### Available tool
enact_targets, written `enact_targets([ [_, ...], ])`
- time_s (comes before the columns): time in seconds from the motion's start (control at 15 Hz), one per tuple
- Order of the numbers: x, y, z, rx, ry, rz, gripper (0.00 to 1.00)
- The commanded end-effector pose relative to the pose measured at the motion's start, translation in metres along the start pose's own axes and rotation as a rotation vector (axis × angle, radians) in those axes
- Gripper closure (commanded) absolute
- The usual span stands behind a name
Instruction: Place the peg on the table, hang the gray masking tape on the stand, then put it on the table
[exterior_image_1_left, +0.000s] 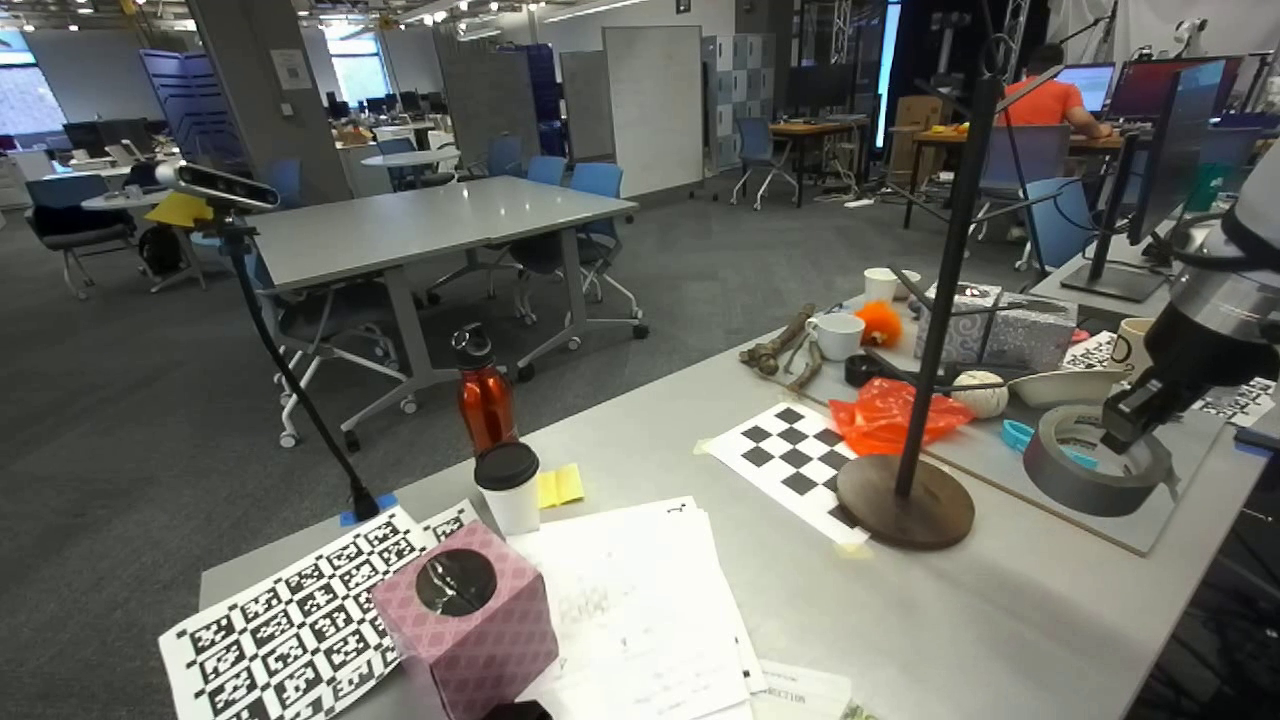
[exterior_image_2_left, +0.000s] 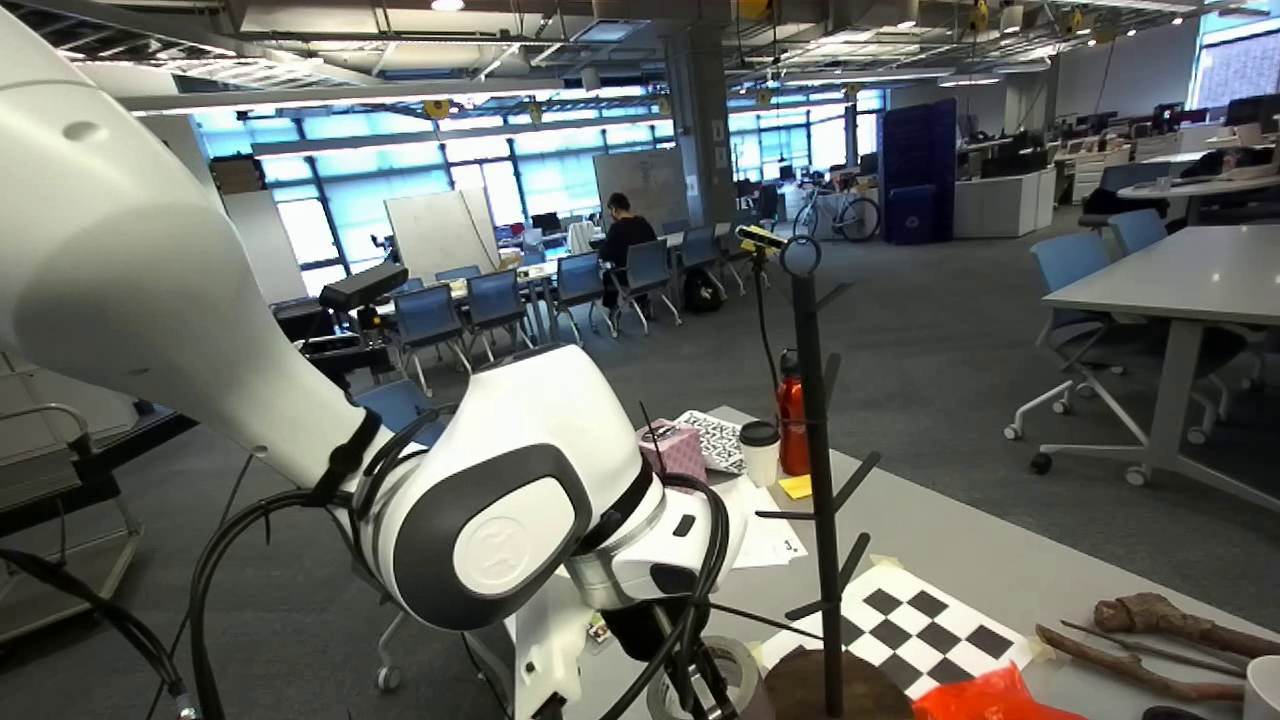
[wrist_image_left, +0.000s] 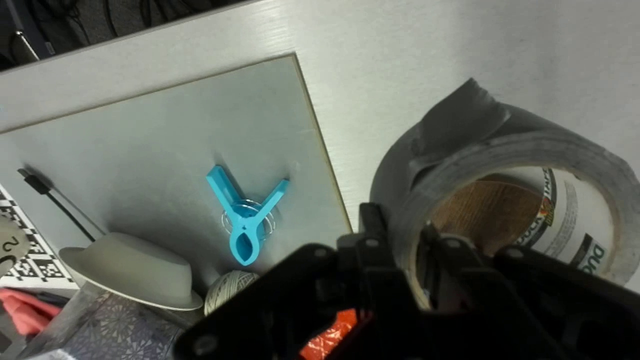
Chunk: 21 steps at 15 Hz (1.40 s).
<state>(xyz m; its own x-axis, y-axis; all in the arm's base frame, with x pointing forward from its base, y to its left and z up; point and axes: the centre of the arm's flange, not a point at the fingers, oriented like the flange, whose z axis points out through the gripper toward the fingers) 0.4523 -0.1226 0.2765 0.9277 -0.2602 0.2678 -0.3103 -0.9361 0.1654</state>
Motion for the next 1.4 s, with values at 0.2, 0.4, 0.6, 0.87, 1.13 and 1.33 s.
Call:
enact_targets([
  [0.2, -0.007, 0.029, -0.028, 0.004, 0.044, 0.068, 0.96],
  [0.4, -0.010, 0.041, -0.036, 0.034, 0.084, 0.131, 0.96],
  [0.6, -0.012, 0.053, -0.042, 0.107, 0.141, 0.229, 0.96],
  [0.87, -0.012, 0.047, -0.041, 0.201, 0.219, 0.325, 0.96],
  [1.13, -0.012, 0.034, -0.046, 0.255, 0.289, 0.362, 0.96],
  [1.33, -0.010, 0.020, -0.049, 0.281, 0.326, 0.364, 0.96],
])
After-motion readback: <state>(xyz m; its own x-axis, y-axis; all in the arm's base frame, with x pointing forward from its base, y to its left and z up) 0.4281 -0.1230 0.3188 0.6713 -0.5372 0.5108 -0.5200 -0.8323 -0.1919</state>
